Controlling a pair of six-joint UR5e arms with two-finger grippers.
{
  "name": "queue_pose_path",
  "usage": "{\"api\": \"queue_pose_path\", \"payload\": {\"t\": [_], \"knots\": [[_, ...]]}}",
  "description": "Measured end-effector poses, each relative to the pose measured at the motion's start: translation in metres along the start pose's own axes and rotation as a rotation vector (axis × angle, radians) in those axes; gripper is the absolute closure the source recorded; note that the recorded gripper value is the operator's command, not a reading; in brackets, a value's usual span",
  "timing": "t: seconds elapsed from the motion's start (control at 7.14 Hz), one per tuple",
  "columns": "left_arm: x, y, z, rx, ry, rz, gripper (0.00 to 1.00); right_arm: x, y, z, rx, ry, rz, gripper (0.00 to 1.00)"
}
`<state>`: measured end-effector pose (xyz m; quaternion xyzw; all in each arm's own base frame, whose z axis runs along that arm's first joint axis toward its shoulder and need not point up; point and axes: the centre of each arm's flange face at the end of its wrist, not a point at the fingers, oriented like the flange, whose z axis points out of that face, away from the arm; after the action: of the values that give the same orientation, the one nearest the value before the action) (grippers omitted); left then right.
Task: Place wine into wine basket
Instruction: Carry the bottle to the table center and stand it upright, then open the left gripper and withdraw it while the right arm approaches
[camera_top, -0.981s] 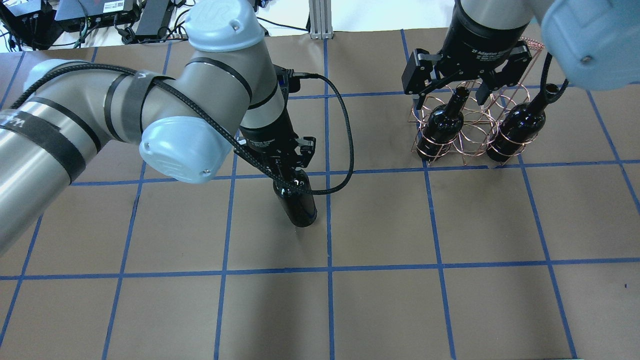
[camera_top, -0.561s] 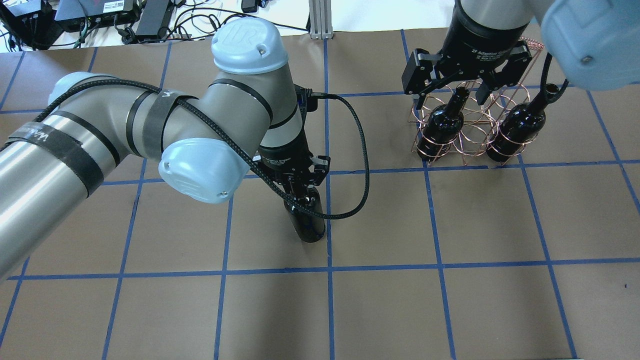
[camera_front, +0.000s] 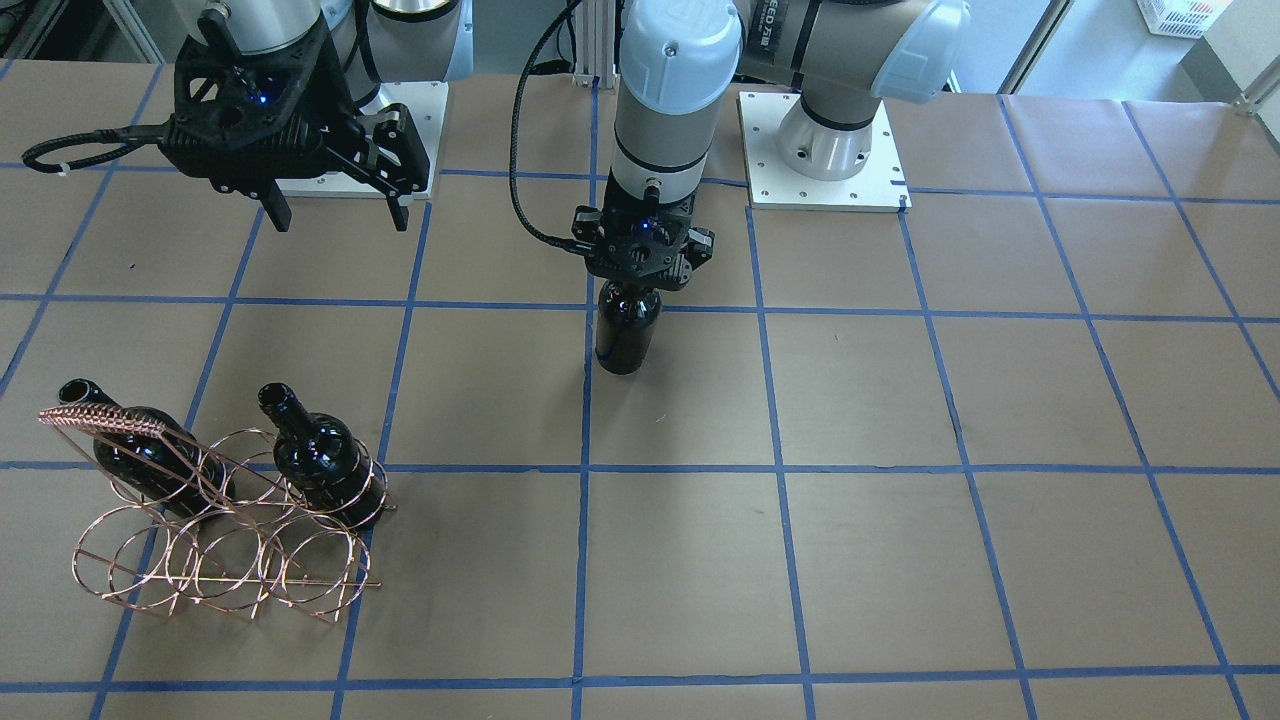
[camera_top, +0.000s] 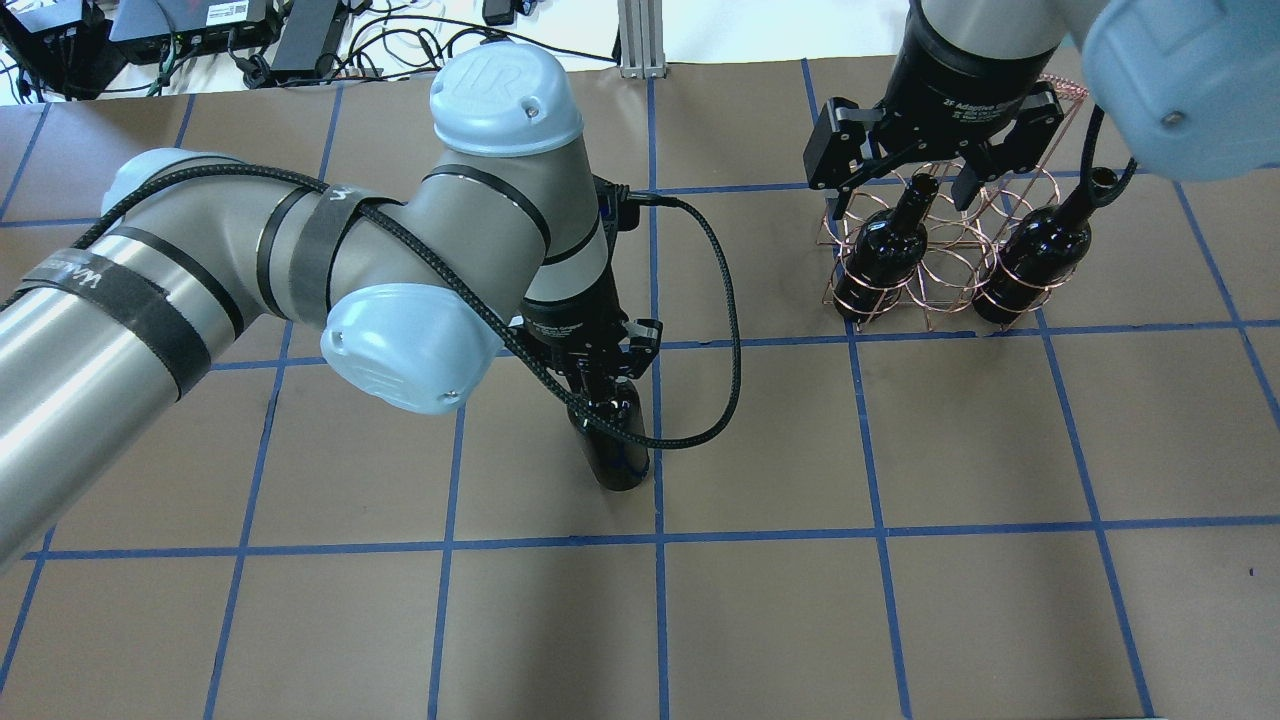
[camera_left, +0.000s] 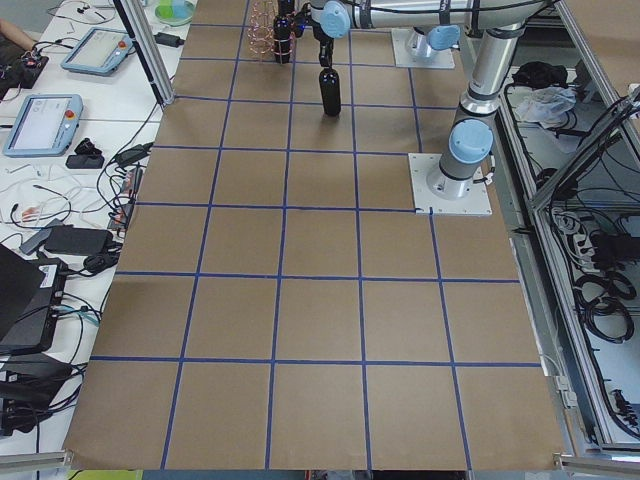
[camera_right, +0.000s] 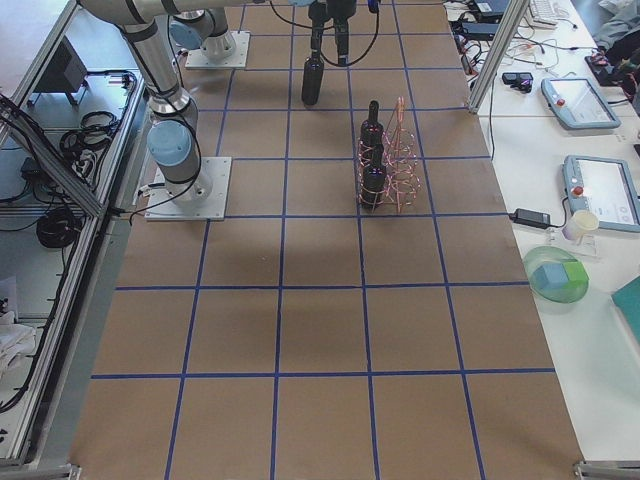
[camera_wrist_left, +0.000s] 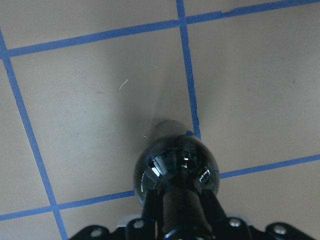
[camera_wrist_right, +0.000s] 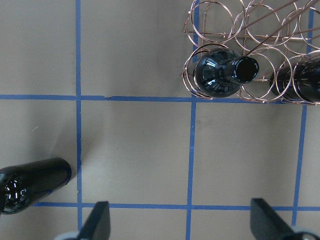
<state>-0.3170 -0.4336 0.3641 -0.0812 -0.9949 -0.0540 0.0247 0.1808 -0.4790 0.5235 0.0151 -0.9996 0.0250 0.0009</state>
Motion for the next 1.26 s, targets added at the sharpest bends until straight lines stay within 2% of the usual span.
{"api": "queue_pose_path", "payload": {"t": [0.14,0.28,0.84,1.12,1.26], "knots": [[0.001,0.002,0.003,-0.008,-0.002,0.002,0.28,0.000,0.000,0.000,0.000,0.000,0.000,0.00],[0.001,0.004,0.004,-0.012,0.000,0.000,0.00,0.000,0.000,0.000,0.000,0.000,0.000,0.00],[0.001,0.011,-0.009,-0.046,-0.001,-0.015,0.00,0.000,0.000,0.000,0.001,0.000,0.000,0.00],[-0.014,0.010,-0.057,-0.052,-0.002,-0.047,0.00,0.000,0.000,0.000,0.000,0.000,0.000,0.00],[-0.043,-0.001,-0.087,-0.026,0.010,-0.101,0.00,0.000,0.000,0.000,0.000,0.000,0.000,0.00]]}}
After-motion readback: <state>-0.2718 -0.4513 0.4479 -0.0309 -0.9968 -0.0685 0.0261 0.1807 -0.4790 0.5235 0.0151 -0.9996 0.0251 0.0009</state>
